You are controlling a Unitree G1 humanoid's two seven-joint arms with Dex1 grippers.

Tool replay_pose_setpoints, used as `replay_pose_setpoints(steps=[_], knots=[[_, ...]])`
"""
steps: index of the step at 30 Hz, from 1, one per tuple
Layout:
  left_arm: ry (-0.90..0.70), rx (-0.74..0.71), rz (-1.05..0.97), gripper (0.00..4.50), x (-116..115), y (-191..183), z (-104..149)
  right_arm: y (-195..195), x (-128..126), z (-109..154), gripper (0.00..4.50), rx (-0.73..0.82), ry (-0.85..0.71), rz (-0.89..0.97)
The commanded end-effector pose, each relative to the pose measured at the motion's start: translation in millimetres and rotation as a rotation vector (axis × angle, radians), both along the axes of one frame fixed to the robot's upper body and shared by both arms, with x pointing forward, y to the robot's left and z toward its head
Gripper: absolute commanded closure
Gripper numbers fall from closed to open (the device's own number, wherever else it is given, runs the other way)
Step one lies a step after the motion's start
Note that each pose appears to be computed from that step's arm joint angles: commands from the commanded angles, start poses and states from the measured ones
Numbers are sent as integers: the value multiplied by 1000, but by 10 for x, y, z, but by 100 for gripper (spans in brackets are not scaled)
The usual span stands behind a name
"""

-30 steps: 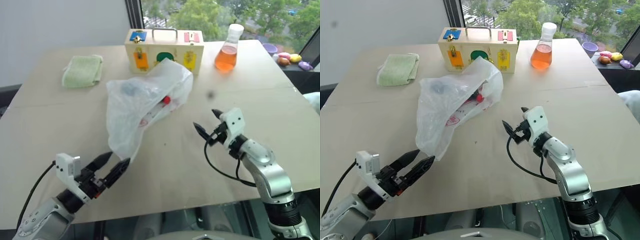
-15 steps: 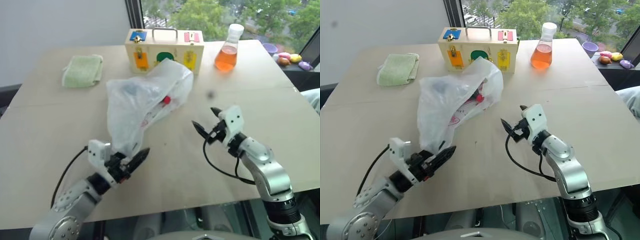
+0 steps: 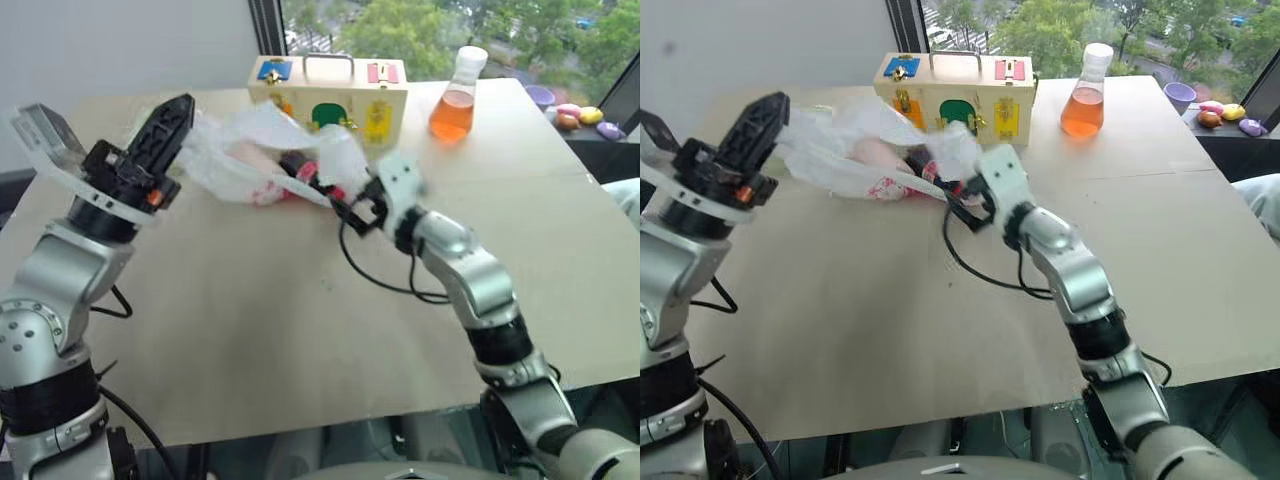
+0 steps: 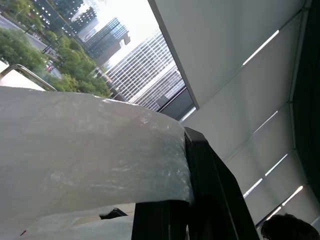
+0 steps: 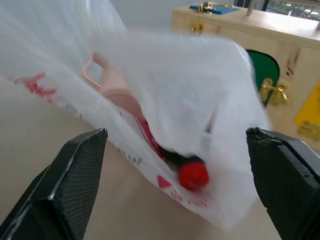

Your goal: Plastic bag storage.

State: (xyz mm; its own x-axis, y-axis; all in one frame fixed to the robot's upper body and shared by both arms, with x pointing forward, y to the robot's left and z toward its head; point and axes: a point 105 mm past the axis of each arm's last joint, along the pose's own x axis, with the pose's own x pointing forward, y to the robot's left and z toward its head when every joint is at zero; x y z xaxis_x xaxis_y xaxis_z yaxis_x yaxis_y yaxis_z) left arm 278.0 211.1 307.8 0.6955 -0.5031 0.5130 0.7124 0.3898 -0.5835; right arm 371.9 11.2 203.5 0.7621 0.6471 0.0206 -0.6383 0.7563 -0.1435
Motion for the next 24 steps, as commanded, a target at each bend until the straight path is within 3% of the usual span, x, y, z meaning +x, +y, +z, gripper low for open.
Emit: replay_pose_setpoints(steps=[1, 11, 20, 21, 24], knots=[[-27, 11, -7, 445, -35, -42, 84, 47, 188, 89, 0, 21, 7, -94], [-24, 22, 44, 445, -67, -86, 52, 174, 426, 170, 0, 134, 93, -231], [-10, 24, 99, 450, -97, -64, -8, 25, 593, 199, 427, 192, 103, -291], [-13, 12, 106, 450, -95, -53, 0, -17, 596, 220, 447, 201, 97, -285], [-23, -57, 149, 450, -60, 51, 79, -103, 490, 296, 447, 240, 93, -156]])
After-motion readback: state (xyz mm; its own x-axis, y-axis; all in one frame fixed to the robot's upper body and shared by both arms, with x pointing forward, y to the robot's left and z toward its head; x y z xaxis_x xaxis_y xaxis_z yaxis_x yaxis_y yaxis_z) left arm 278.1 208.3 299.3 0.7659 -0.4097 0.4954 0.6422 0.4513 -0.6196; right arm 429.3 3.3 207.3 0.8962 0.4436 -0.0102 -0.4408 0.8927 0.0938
